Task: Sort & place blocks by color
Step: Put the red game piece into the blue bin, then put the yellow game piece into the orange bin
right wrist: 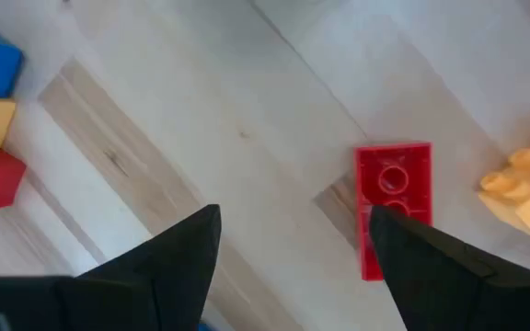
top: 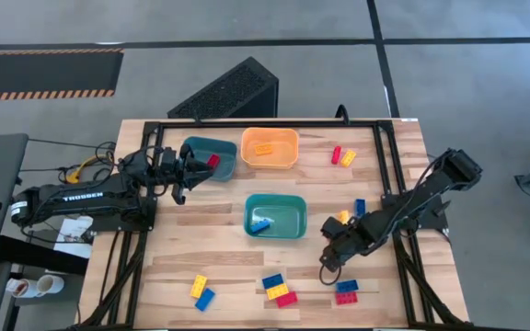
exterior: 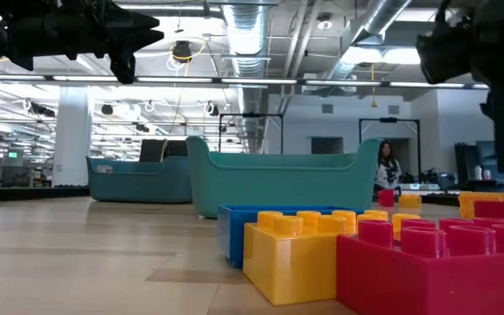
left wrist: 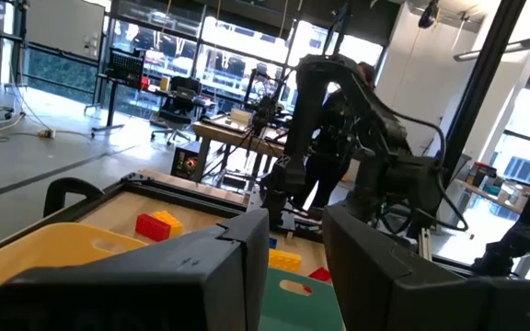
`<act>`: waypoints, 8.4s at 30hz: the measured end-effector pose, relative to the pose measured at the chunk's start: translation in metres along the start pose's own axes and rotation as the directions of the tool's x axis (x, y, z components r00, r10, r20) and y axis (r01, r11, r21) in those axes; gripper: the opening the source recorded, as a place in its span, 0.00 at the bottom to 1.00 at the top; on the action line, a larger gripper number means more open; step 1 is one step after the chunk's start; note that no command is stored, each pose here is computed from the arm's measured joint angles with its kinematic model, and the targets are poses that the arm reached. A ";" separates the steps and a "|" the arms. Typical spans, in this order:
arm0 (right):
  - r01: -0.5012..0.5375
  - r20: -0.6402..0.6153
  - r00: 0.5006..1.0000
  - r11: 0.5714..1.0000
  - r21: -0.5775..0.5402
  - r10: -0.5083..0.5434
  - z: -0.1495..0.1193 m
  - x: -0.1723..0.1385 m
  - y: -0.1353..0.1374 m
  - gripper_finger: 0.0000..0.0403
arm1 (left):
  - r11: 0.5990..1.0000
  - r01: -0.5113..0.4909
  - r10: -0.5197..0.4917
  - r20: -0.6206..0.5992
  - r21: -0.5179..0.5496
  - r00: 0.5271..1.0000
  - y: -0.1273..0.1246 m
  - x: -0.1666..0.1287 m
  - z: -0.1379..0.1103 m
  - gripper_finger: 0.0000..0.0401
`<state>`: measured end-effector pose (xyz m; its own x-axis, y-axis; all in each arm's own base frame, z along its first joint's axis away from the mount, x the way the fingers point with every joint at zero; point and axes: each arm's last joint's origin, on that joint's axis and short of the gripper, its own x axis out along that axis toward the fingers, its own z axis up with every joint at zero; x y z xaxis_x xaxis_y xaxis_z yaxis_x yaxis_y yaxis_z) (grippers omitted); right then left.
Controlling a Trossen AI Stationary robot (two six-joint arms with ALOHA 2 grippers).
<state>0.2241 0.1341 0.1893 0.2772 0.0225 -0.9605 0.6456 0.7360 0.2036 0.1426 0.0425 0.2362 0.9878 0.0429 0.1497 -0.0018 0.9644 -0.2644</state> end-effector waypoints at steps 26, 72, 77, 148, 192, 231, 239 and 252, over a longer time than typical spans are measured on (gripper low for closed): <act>0.185 -0.043 0.982 0.977 0.108 -0.182 -0.020 0.026 -0.036 0.75 | 1.000 0.002 -0.002 -0.005 0.004 1.000 0.000 0.000 0.000 0.23; 0.096 0.472 0.874 0.993 0.066 -0.116 0.026 -0.038 0.032 0.39 | 0.995 -0.046 0.048 -0.016 0.089 0.999 0.002 0.000 -0.002 0.23; 0.026 0.679 0.733 0.999 0.023 -0.034 0.049 -0.047 0.045 0.38 | 0.989 -0.071 0.079 -0.054 0.133 0.995 0.004 0.000 -0.006 0.26; -0.313 0.854 0.044 0.819 -0.480 0.518 0.252 0.008 0.065 0.51 | 0.979 0.191 -0.185 -0.087 0.069 0.979 -0.003 0.034 -0.027 0.26; -0.078 0.830 0.529 0.984 -0.163 0.179 0.224 -0.034 0.038 0.63 | 0.945 -0.312 0.327 -0.324 0.099 0.888 0.050 0.000 -0.009 0.62; 0.291 0.048 0.923 0.776 0.560 -0.381 0.025 0.016 -0.019 0.63 | 0.974 0.162 -0.147 -0.106 0.161 0.984 -0.017 -0.031 0.032 0.45; 0.135 0.158 0.942 0.767 0.627 -0.295 0.007 0.012 -0.057 0.63 | 0.975 0.161 -0.144 -0.116 0.154 0.983 -0.014 -0.027 0.030 0.45; 0.275 0.065 0.913 0.726 0.630 -0.402 0.002 0.043 -0.062 0.63 | 0.975 0.156 -0.140 -0.113 0.157 0.984 -0.014 -0.027 0.031 0.45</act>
<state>0.1974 0.0875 0.1361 0.0395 -0.3195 -0.9468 0.9934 0.1144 0.0029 0.1112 0.0357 0.2651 0.9896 -0.1218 0.0768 0.1282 0.9881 -0.0850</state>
